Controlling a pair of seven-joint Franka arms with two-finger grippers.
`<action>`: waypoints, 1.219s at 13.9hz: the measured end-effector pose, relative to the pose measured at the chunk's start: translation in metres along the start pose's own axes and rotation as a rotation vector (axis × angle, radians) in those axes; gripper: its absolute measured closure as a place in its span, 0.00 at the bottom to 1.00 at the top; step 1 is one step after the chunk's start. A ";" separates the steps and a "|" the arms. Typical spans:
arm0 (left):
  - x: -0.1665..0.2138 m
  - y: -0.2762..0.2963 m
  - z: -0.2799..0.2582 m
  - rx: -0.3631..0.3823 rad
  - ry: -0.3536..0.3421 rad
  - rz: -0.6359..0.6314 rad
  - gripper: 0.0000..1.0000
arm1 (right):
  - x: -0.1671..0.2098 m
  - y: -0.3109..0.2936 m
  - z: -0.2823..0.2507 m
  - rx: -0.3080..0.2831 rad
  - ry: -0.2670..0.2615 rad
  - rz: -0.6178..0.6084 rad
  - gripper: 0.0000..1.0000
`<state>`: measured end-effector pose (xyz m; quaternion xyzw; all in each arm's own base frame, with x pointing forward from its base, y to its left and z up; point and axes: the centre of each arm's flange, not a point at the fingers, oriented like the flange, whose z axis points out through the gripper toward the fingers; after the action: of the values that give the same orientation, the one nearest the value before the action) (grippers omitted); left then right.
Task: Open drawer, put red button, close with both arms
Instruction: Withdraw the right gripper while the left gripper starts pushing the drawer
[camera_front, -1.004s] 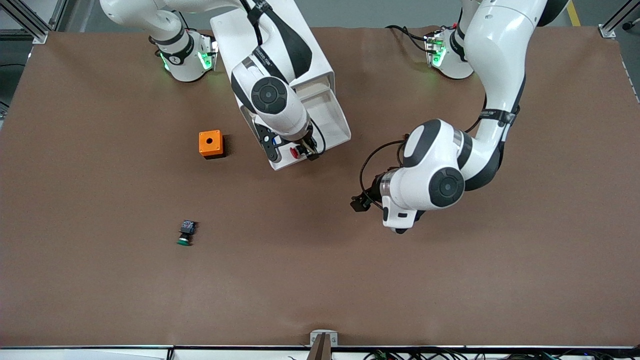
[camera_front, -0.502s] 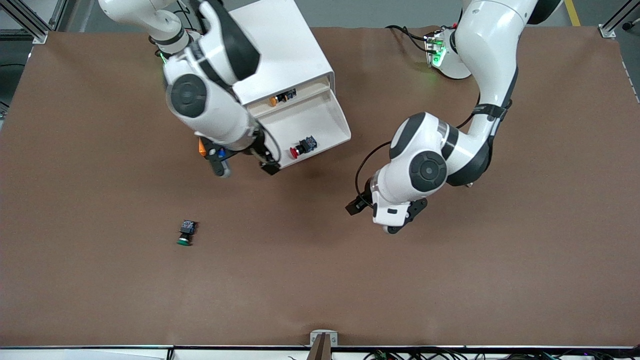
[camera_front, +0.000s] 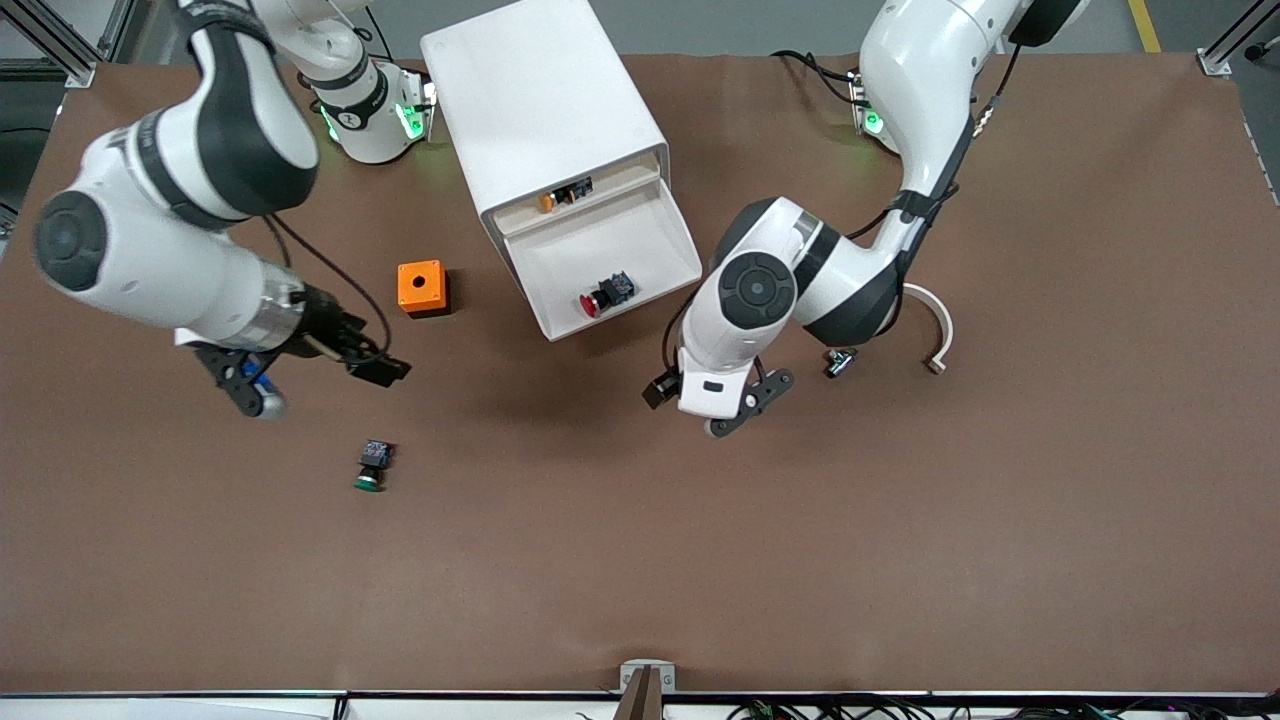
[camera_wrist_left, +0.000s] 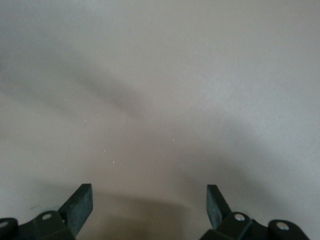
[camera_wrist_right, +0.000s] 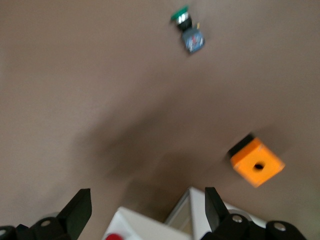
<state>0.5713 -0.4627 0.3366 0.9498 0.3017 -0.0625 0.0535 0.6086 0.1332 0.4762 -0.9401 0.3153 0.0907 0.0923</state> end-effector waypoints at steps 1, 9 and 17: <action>-0.006 0.002 0.005 0.006 0.001 0.007 0.00 | 0.016 0.017 -0.004 -0.017 0.006 -0.051 0.00; -0.064 0.012 0.025 0.046 0.037 0.104 0.00 | 0.105 0.144 -0.057 -0.135 0.090 -0.434 0.00; -0.129 0.019 0.048 0.080 0.040 0.199 0.00 | 0.056 0.150 -0.132 -0.151 0.184 -0.548 0.00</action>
<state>0.4736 -0.5576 0.3098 0.9776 0.2041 -0.0500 0.0154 0.5757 -0.0467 0.5737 -0.9987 0.0492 0.0000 0.0143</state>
